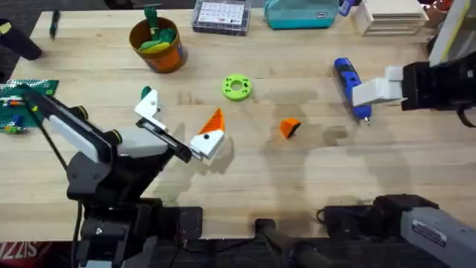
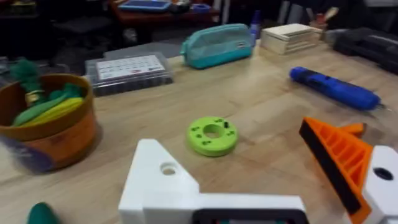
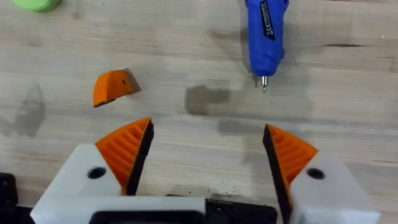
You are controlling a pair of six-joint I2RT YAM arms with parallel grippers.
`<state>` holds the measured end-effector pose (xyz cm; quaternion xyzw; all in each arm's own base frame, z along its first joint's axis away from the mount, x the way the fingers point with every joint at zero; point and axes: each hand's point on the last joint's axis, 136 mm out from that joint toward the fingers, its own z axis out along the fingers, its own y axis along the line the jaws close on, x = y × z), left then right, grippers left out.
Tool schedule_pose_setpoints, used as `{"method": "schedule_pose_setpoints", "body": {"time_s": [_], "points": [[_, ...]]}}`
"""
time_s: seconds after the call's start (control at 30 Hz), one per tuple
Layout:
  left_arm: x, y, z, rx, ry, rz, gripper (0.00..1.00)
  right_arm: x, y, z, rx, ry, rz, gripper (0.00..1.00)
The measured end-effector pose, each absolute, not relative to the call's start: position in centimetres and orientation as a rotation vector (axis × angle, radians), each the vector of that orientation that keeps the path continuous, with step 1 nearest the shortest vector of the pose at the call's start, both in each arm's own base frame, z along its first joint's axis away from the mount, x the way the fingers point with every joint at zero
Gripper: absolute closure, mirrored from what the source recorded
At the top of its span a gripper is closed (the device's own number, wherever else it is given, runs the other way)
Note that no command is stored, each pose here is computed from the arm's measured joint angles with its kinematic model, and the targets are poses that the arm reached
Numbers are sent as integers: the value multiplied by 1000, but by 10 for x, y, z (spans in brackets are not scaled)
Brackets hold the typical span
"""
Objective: Pick up the gripper from the table and insert it into the empty holder that is missing its gripper. Then pick up a screw, insert it into the mounting hole, and use the screwdriver to tighten it. Finally, clean up the table by picking up the vegetable and placing it into the bucket.
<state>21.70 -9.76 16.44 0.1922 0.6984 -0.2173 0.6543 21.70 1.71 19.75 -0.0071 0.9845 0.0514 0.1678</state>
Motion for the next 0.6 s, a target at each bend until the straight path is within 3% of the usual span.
{"method": "schedule_pose_setpoints", "body": {"time_s": [0.23, 0.6], "points": [[204, -114, 164, 530, 1564, -592, 15, 217, 17, 198, -20, 2800, 146, 8], [200, -119, 164, 559, 1557, -615, 15, 217, 17, 198, -20, 2800, 146, 8]]}}
